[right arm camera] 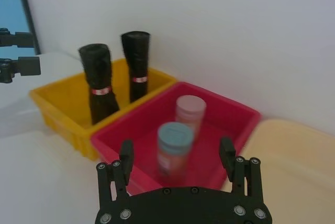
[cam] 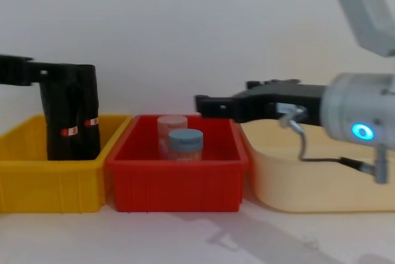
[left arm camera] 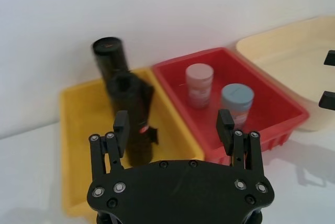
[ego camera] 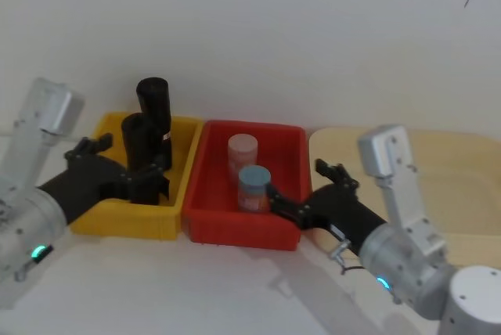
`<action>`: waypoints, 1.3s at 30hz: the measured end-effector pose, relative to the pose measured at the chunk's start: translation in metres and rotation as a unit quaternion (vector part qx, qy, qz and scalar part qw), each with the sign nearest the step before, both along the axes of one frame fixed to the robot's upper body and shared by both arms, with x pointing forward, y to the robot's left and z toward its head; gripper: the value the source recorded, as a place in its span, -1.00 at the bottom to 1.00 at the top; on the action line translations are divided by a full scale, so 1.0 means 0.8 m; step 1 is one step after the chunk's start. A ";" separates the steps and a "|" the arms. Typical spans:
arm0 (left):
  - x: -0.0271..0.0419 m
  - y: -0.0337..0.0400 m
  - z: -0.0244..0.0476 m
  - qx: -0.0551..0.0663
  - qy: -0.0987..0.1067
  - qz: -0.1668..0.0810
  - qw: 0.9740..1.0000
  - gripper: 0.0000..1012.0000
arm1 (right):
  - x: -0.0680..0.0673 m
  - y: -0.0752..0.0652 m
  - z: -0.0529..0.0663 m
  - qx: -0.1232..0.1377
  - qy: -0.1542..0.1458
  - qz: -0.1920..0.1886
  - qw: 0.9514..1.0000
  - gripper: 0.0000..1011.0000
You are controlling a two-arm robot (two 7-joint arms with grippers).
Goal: Pick up the garbage bag with the one hand and transfer it to the other hand.
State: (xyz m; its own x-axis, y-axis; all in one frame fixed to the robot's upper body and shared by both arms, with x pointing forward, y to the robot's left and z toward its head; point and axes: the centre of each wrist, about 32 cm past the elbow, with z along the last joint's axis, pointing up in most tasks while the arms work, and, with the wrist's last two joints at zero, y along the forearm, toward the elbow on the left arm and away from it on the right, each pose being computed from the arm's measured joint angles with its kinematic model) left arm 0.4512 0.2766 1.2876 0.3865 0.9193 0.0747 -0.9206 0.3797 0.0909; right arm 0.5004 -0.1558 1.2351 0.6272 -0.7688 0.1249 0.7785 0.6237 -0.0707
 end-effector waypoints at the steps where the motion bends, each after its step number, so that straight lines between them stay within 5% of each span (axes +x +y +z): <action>1: -0.0023 0.0080 0.0021 0.001 0.002 0.005 1.000 0.98 | 0.003 0.009 0.003 -0.002 0.002 0.006 1.000 0.98; 8: -0.0029 0.0295 0.0074 0.004 0.009 0.016 1.000 0.98 | 0.018 0.039 0.015 -0.009 0.010 0.026 1.000 0.98; 14: 0.0085 0.0453 0.0079 0.008 0.015 0.019 1.000 0.98 | 0.029 0.058 0.022 -0.013 0.019 0.037 0.999 0.98; 21: 0.0347 0.0595 0.0048 0.022 0.033 0.013 0.999 0.98 | 0.040 0.075 0.025 -0.016 0.030 0.045 0.998 0.98; 39: 0.1017 0.0739 -0.0164 0.049 0.055 -0.021 0.997 0.98 | 0.056 0.092 0.025 -0.017 0.044 0.048 0.998 0.98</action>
State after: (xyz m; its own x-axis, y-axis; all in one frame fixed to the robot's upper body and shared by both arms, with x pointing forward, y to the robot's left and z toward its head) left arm 0.5325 0.3358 1.2745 0.4355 0.8923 0.1188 -0.8863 0.4019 0.2301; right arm 0.5449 -0.0820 1.2551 0.7071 -0.7012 0.0911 0.7054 0.6906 -0.1597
